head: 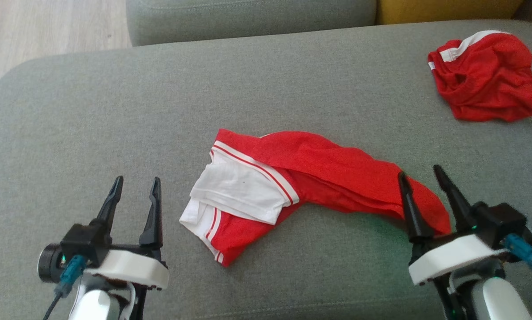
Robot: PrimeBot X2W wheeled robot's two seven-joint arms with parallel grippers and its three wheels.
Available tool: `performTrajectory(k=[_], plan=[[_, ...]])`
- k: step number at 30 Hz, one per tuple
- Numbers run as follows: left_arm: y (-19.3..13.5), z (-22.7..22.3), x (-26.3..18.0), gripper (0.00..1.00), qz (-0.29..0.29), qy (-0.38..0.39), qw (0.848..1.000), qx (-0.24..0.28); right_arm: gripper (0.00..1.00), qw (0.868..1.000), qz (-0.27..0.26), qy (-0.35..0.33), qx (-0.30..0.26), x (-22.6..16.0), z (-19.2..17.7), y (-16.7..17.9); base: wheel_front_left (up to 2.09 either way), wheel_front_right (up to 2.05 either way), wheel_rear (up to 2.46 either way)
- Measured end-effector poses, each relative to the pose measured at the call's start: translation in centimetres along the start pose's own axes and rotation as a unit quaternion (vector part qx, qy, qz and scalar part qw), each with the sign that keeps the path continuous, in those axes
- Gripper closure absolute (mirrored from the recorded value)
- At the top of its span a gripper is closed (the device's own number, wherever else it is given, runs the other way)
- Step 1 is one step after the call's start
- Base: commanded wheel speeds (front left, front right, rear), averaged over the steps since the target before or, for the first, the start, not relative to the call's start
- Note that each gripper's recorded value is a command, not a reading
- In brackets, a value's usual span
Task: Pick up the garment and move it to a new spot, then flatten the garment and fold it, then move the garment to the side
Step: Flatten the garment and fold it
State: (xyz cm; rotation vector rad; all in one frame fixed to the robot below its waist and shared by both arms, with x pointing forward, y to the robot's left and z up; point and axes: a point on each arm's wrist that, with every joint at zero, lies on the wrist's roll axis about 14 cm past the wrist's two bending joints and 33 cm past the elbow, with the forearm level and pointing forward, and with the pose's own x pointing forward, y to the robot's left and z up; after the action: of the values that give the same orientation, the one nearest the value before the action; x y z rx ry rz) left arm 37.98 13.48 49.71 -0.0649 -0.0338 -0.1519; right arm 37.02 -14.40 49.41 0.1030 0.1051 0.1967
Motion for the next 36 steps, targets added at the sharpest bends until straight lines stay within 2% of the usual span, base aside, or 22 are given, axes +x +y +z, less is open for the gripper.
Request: performTrajectory(k=[23, 32, 36], plan=[[0.0, -0.2, -0.6, 0.00, 0.004, 0.004, 1.000, 0.006, 0.00, 1.000, 0.026, 0.017, -0.004, 0.1, -0.8, 1.7, 0.00, 0.00, 0.00], [2.2, -0.2, -0.6, 0.00, 0.040, 0.005, 0.999, 0.007, 0.00, 0.985, 0.138, 0.092, -0.048, 3.7, -4.8, 6.9, 0.00, 0.00, 0.00], [2.9, -0.4, -0.7, 0.00, 0.053, 0.007, 0.999, 0.005, 0.00, 0.978, 0.163, 0.111, -0.065, 4.9, -6.0, 7.9, 0.00, 0.00, 0.00]])
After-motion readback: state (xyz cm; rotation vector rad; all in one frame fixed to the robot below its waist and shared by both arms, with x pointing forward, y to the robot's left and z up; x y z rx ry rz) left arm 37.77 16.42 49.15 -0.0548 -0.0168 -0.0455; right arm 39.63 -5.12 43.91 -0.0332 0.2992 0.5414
